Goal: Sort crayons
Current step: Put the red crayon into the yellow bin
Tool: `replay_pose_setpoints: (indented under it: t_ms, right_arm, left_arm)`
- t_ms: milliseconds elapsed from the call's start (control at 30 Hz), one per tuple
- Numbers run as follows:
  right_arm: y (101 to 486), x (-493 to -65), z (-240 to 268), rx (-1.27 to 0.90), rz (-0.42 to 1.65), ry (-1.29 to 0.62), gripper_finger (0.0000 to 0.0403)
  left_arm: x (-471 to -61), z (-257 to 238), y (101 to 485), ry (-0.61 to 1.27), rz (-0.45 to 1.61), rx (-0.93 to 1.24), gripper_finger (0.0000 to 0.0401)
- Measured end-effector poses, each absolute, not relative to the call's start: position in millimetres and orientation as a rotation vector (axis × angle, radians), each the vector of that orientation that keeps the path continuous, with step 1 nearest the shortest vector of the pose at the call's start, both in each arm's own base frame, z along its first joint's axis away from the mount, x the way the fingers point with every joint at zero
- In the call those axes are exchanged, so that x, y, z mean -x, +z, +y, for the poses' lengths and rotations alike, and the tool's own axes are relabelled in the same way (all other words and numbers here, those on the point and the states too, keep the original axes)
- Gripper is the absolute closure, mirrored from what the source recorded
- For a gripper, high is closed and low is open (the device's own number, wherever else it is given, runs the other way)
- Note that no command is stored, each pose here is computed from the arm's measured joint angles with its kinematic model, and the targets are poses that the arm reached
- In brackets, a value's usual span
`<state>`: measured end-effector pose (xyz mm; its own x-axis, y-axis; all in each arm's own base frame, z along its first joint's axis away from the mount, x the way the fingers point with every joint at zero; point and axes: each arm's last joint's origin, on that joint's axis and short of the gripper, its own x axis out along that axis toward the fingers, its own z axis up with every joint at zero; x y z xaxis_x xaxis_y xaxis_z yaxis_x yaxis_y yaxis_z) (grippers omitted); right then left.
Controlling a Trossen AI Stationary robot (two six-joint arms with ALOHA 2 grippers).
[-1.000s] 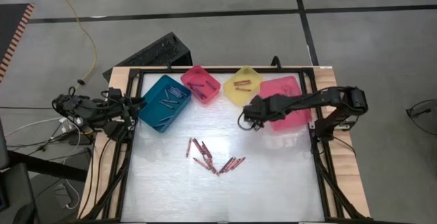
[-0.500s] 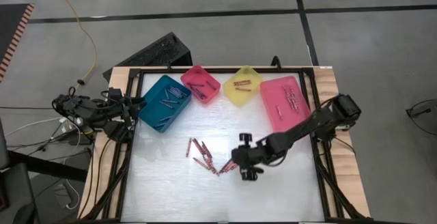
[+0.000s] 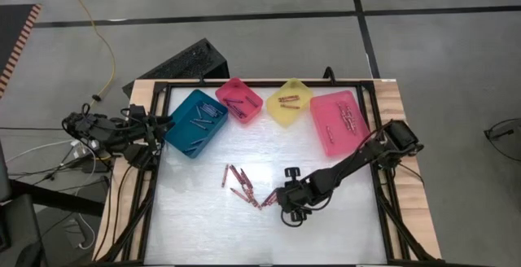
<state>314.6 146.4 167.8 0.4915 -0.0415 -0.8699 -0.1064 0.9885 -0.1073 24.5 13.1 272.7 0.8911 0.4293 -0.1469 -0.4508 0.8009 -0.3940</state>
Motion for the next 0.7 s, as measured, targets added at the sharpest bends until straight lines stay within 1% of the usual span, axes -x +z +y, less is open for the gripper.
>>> replay_pose_setpoints:
  t_ms: [367, 700]
  right_arm:
    - [166.3, -312.2, 144.7, 0.126, 1.093, 0.024, 0.0278]
    - [164.8, -311.2, 141.0, 0.055, 1.135, 0.008, 0.0278]
  left_arm:
    - [-24.3, 13.2, 271.8, 0.476, 0.055, 0.446, 0.0256]
    - [-24.3, 13.1, 271.8, 0.476, 0.053, 0.452, 0.0256]
